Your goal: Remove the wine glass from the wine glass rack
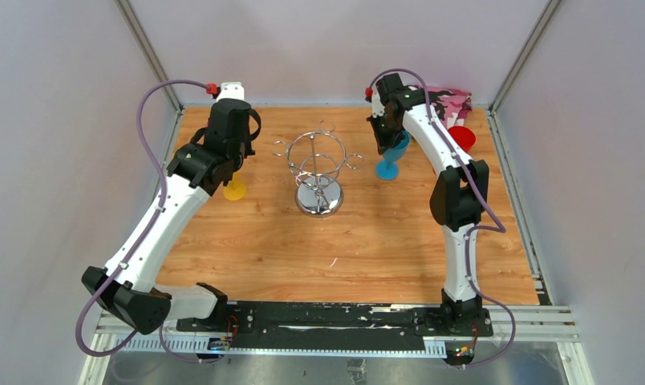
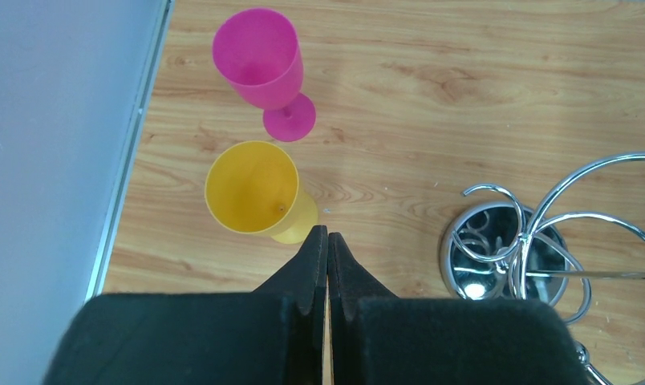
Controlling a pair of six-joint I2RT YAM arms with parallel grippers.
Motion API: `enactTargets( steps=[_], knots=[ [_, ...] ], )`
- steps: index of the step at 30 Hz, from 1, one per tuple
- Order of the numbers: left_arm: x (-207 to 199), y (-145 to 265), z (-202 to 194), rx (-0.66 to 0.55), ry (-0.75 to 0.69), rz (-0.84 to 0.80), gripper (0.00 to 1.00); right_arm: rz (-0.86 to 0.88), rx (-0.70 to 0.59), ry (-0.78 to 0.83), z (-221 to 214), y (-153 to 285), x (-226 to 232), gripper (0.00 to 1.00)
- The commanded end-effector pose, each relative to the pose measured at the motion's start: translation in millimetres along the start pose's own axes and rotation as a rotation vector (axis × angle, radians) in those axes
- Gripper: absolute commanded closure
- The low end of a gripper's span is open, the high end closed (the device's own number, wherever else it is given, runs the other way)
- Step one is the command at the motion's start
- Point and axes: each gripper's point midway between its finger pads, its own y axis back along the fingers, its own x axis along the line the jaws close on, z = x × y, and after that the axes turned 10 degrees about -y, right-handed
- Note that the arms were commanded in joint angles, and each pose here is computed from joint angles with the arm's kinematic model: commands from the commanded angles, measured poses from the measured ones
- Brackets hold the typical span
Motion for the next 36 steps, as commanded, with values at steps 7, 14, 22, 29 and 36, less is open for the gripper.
enactTargets(
  steps=[7,14,22,29,36],
  knots=[
    [4,7,14,-0.05,0.024,0.014,1.0,0.022,0.015,0.033,-10,-10,7,1.0],
    [2,4,12,-0.046,0.021,0.008,1.0,0.024,0.033,0.023,-18,-16,7,1.0],
    [2,2,10,-0.039,0.015,0.015,0.98,0.029,0.019,0.016,-16,-11,8,0.67],
    [2,-1,8,-0.031,0.007,0.024,0.92,0.031,-0.022,0.018,-11,4,12,0.28],
    [2,-2,9,-0.033,0.007,0.028,0.88,0.053,-0.098,0.037,0,41,23,0.13]
  ],
)
